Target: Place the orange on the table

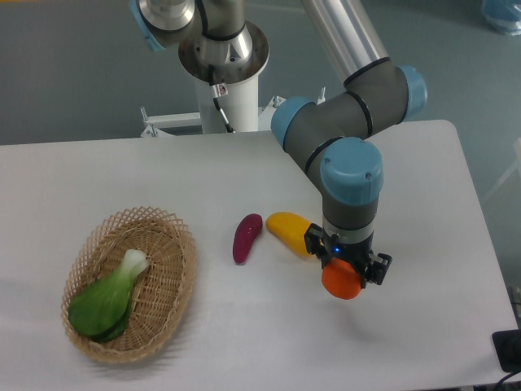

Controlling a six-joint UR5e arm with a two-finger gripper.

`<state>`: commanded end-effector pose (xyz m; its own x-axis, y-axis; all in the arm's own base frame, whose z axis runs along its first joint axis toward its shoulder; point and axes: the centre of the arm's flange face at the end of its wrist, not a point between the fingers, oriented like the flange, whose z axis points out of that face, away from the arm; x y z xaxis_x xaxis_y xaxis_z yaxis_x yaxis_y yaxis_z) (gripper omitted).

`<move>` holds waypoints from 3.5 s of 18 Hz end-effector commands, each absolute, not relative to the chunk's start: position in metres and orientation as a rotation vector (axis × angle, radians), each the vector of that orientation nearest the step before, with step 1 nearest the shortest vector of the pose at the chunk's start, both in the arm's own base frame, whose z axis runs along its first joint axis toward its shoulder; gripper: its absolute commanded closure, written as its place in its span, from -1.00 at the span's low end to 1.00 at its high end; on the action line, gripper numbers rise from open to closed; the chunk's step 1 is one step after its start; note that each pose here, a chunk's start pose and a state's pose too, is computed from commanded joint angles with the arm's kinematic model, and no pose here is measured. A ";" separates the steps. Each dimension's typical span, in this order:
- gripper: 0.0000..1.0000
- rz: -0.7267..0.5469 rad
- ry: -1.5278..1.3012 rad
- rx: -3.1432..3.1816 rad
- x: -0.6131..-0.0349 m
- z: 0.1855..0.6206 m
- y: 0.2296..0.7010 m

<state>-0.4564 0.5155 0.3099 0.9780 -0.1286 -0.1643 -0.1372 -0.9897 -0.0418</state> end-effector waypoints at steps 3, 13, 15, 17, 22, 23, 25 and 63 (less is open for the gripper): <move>-0.06 0.255 0.208 -3.081 -0.457 0.309 0.515; -0.07 0.231 0.170 -3.090 -0.455 0.295 0.519; -0.07 0.250 0.173 -3.075 -0.452 0.287 0.520; -0.06 0.308 0.190 -3.031 -0.442 0.277 0.526; -0.07 0.281 0.174 -2.949 -0.414 0.248 0.543; -0.07 0.279 0.138 -2.942 -0.409 0.245 0.548; -0.06 0.269 0.113 -2.941 -0.401 0.238 0.556; -1.00 0.322 -0.033 -2.894 -0.417 0.290 0.526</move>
